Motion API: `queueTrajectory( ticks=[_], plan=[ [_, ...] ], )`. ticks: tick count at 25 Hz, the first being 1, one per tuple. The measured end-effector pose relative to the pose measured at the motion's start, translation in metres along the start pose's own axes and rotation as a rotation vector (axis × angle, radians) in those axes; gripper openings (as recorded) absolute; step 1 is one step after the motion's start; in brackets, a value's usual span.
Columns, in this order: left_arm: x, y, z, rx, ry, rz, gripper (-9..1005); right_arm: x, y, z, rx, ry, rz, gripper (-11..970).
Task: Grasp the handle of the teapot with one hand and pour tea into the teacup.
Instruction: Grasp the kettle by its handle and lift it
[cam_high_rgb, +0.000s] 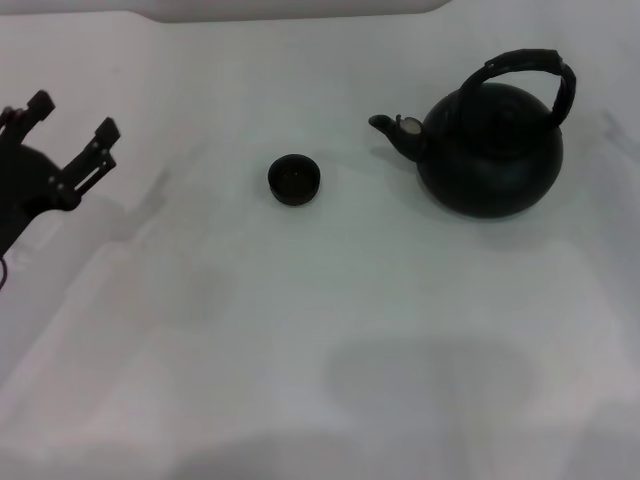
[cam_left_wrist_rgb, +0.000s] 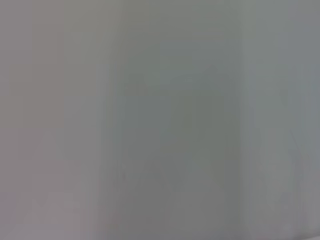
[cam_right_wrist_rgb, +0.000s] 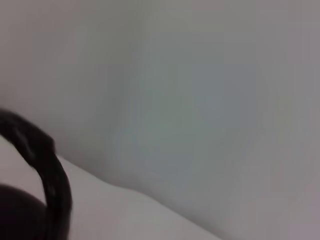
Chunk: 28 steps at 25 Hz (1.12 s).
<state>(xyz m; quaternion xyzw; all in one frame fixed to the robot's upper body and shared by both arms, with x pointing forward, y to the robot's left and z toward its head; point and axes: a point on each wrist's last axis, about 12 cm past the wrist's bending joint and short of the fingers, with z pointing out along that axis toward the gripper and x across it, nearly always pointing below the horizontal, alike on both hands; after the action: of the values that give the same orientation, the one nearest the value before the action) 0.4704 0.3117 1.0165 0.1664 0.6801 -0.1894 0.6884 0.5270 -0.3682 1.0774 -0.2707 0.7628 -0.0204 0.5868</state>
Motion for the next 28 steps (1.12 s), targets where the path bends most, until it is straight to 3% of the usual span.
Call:
queueTrajectory(
  ticks=[8, 19, 28],
  plan=[
    [0.004, -0.001, -0.019, -0.027, 0.000, -0.014, 849, -0.019, 0.011, -0.026, -0.065, 0.041, 0.008, 866],
    [0.001, -0.001, -0.018, -0.023, -0.023, -0.012, 847, -0.021, 0.042, -0.022, -0.183, 0.035, 0.050, 850],
    [0.002, -0.005, -0.016, -0.018, -0.026, -0.028, 846, -0.024, 0.047, -0.011, -0.230, 0.020, 0.055, 817]
  ],
)
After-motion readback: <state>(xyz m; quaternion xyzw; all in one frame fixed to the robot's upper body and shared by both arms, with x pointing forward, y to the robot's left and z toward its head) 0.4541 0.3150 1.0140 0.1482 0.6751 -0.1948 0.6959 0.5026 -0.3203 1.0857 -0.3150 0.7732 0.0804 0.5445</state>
